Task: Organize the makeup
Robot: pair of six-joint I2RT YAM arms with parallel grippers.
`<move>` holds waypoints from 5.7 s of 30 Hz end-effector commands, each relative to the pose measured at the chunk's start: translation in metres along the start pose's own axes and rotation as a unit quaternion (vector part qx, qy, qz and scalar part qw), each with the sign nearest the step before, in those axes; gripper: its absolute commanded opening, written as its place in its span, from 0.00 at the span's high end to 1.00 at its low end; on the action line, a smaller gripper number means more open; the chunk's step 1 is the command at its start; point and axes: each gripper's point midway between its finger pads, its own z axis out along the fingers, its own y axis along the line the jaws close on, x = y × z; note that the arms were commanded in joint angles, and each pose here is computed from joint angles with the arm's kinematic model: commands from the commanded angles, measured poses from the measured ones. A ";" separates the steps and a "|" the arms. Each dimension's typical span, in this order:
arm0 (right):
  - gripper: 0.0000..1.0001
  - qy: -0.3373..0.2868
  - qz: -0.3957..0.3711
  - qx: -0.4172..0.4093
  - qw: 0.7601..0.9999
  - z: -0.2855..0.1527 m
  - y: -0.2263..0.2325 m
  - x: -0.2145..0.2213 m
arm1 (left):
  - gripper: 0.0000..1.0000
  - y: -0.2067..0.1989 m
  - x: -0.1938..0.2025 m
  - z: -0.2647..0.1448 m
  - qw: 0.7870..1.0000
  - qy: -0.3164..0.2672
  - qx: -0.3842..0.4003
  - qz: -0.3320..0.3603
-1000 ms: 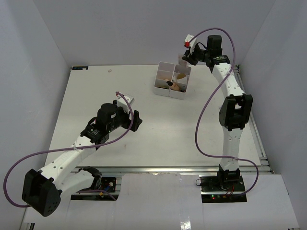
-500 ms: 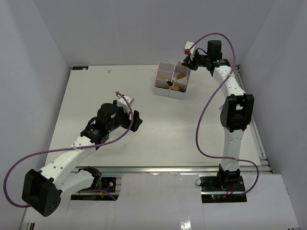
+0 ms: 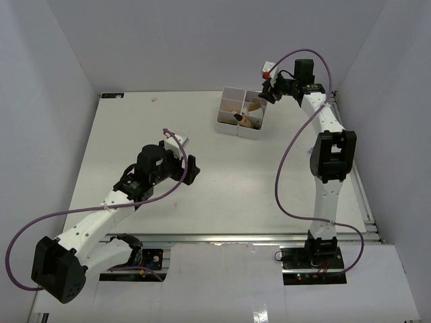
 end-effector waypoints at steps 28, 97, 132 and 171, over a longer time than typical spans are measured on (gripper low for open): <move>0.10 0.301 0.360 0.221 0.855 -0.258 0.111 0.088 | 0.02 -0.034 -0.015 -0.002 0.992 -0.018 0.108 -0.063; 0.81 0.447 0.305 0.014 0.841 -0.227 0.154 0.214 | 0.02 -0.050 -0.028 -0.018 0.984 -0.036 0.153 -0.081; 0.82 -0.127 0.325 -0.217 0.912 -0.232 0.263 -0.161 | 0.18 -0.214 -0.117 0.075 0.893 -0.219 0.387 -0.075; 0.82 -0.140 0.290 -0.132 0.937 -0.223 0.243 -0.179 | 0.17 -0.205 -0.087 0.023 0.914 -0.295 0.279 -0.021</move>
